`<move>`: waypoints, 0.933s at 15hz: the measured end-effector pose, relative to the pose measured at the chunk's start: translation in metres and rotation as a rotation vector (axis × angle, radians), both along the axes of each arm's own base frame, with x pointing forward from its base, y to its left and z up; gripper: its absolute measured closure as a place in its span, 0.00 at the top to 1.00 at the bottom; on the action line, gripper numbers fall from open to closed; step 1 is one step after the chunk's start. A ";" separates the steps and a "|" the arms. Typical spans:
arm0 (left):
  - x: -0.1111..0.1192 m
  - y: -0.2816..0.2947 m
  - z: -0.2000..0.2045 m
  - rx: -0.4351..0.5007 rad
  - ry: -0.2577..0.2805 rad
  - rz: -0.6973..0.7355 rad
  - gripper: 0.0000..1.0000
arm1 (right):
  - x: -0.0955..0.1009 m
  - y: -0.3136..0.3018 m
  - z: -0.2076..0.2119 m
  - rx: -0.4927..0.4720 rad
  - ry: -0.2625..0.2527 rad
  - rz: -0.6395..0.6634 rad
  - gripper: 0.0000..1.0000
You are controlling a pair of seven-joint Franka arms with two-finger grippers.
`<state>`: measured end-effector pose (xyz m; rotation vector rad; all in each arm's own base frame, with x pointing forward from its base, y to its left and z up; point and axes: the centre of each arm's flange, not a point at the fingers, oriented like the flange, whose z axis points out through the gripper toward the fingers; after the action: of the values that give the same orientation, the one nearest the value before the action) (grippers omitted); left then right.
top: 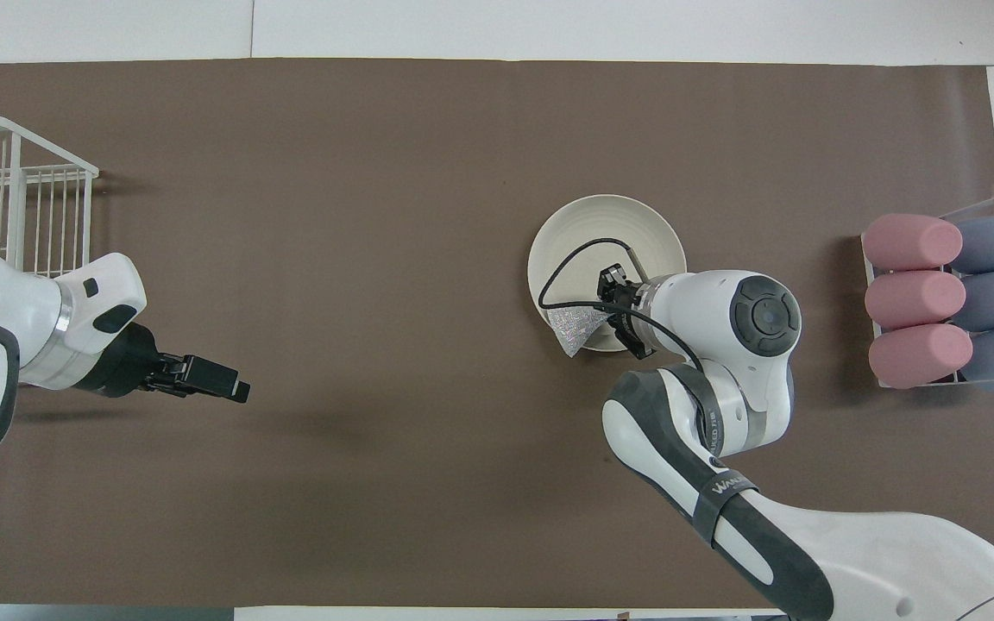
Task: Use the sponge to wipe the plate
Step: 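Rub the scrubber across the plate surface with the right gripper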
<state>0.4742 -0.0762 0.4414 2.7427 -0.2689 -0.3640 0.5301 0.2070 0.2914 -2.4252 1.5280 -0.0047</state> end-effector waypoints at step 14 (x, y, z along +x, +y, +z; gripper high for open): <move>0.004 0.001 0.002 0.017 -0.020 0.040 1.00 | 0.022 -0.047 -0.002 -0.010 -0.066 0.060 0.10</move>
<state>0.4783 -0.0753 0.4430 2.7652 -0.2164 -0.3295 0.5524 0.1604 0.2890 -2.4522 1.4306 -0.0793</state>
